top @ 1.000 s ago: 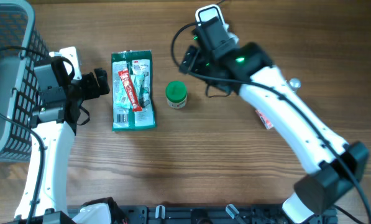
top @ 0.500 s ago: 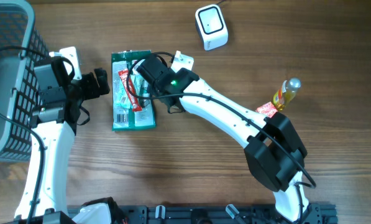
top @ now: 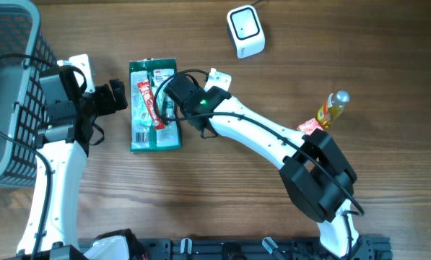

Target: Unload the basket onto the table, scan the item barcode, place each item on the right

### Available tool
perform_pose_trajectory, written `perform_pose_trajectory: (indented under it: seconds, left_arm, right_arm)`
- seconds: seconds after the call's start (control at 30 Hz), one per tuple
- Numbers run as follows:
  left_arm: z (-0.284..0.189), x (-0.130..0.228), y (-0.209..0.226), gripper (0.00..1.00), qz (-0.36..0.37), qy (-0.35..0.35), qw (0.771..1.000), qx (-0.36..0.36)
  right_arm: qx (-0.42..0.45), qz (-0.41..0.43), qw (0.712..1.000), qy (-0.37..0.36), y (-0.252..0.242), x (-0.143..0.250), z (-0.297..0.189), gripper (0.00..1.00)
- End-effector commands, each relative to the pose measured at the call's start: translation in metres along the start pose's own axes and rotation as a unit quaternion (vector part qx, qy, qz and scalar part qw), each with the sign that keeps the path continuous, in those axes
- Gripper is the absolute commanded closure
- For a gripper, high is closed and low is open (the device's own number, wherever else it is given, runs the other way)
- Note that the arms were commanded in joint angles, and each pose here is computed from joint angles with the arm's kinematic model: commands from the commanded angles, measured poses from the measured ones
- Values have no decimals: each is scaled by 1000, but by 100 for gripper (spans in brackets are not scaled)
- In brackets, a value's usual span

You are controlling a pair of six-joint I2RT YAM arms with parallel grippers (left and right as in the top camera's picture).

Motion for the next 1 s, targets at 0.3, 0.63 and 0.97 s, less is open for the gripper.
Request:
perform_pose_trajectory:
  seconds: [0.3,0.63,0.97]
  left_arm:
    - [0,-3,1,0,3,-4,1000,1]
    - [0,-3,1,0,3,-4,1000,1]
    - [0,-3,1,0,3,-4,1000,1]
  right_arm:
    - [33,-346,936,55,-26,13,2,0]
    - [14,-12,992,122,-24,22,5,0]
    - [52,212,969,114,-29,22,5,11]
Point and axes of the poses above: each gripper's point midway between its finger pads, its own z axis out along the fingers, its own y axis along the line the jaws close on, x = y × z, the point moved 3 cm from there along -z, back along the fingers, and after that the axes turned 2 degrees about z, right-handed, at the moved point
